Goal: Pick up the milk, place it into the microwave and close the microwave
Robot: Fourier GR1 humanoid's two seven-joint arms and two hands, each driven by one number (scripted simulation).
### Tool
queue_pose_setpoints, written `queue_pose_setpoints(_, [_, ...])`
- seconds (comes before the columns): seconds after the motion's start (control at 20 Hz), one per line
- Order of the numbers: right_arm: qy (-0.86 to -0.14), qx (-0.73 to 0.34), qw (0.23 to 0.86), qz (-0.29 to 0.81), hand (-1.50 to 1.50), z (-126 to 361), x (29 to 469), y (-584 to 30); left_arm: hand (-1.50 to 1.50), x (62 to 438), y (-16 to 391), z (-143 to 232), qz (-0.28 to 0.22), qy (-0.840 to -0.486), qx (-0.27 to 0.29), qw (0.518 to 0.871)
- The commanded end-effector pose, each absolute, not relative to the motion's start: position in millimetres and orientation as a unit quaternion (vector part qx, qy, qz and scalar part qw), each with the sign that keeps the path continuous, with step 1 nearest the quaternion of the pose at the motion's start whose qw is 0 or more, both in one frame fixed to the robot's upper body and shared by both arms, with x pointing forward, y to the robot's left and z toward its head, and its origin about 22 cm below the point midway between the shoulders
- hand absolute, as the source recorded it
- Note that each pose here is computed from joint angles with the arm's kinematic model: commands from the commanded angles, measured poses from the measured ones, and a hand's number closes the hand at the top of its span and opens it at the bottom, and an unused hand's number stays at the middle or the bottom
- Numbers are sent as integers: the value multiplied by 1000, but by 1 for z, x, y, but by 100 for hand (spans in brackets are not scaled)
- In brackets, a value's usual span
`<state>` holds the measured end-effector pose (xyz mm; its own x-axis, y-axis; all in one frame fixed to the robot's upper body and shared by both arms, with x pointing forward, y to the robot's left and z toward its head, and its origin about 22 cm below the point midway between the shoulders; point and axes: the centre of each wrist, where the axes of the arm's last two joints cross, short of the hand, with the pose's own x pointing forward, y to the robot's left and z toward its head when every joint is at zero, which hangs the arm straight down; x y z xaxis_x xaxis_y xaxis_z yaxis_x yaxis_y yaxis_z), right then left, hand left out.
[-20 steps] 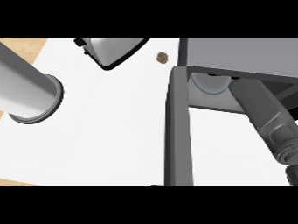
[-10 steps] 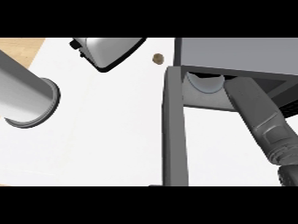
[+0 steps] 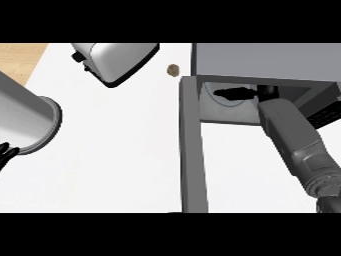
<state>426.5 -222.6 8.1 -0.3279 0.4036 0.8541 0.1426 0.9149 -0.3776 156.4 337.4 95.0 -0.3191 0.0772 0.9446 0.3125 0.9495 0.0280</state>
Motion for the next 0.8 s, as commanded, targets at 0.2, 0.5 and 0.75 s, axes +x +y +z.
queue_pose_setpoints(0.2, [-808,-41,585,65,-150,-47,391,-223,150,158,306,97,-114,-792,-158,579])
queue_pose_setpoints(0.5, [-800,17,599,41,-150,-68,374,-203,150,166,273,99,-132,-773,-179,593])
queue_pose_setpoints(0.75, [-797,9,603,45,-150,-94,340,-255,150,170,269,88,-132,-762,-190,604])
